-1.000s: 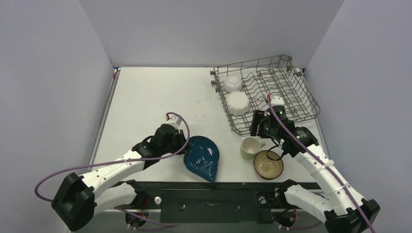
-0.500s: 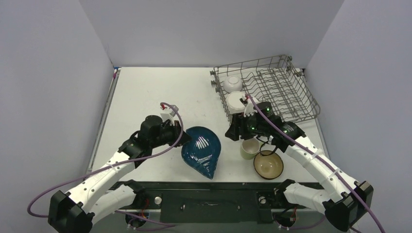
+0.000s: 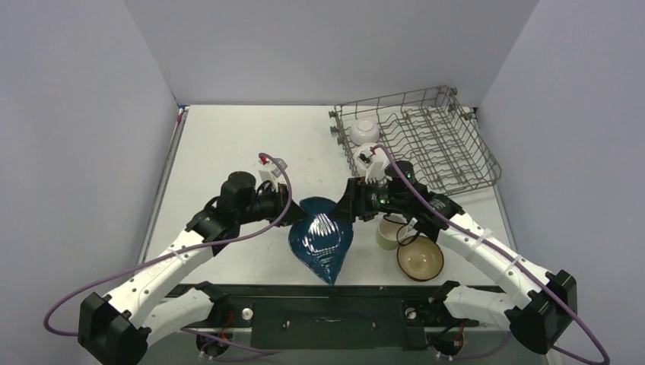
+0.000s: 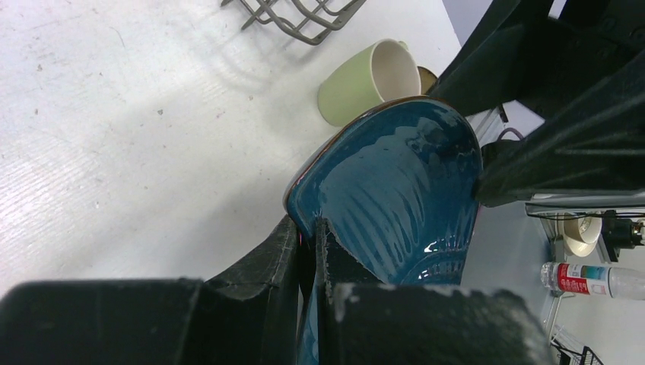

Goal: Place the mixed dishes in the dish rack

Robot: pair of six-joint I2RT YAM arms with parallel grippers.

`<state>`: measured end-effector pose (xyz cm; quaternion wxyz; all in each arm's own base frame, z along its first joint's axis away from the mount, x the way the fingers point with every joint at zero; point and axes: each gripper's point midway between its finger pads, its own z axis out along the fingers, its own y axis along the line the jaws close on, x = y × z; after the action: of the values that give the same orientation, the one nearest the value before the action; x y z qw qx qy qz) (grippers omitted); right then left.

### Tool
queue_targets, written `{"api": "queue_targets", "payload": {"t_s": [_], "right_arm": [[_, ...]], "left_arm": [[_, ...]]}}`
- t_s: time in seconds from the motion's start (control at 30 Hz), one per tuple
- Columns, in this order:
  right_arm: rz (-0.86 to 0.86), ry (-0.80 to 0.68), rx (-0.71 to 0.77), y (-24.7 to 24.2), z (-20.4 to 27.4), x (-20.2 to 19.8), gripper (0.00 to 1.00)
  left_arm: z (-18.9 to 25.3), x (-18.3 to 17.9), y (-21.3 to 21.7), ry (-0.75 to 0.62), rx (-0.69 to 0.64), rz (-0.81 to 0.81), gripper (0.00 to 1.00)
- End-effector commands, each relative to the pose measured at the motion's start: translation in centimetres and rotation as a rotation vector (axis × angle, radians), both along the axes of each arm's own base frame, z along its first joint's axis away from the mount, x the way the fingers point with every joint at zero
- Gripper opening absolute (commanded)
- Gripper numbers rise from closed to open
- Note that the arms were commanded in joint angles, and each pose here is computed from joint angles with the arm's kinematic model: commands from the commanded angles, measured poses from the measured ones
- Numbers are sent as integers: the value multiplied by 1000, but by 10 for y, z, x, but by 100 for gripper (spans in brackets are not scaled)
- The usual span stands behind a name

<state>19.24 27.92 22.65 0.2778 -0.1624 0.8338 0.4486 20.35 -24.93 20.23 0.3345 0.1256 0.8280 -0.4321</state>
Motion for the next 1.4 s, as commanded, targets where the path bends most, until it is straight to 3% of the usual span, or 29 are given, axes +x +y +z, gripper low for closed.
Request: {"api": "queue_targets", "payload": {"t_s": [0.0,0.57,0.77,0.97,1.13,1.2,1.23,1.3,1.37], "right_arm": [[-23,14,60,16,9,0,54],[-146,121,-4,1,-20,-5,44],[-156,126,39,2,-7,-5,30],[-94,170,104,14,2,-14,1],[-126,166,141,12,10,-13,0],[-169,163,159,9,17,-10,0],[-208,161,166,6,19,-6,0],[-267,147,169,-2,23,-2,0],[-318,129,147,-11,26,2,0]], "left_arm": [[68,11,-18,-130,-152,-40,0],[78,17,-23,-145,-168,-43,0],[78,19,-22,-143,-167,-32,0],[80,25,-20,-138,-176,7,0],[79,32,-18,-116,-187,37,0],[79,34,-15,-96,-190,57,18],[78,36,-13,-84,-194,70,39],[77,40,-7,-72,-196,104,60],[79,43,-1,-78,-197,137,71]]}}
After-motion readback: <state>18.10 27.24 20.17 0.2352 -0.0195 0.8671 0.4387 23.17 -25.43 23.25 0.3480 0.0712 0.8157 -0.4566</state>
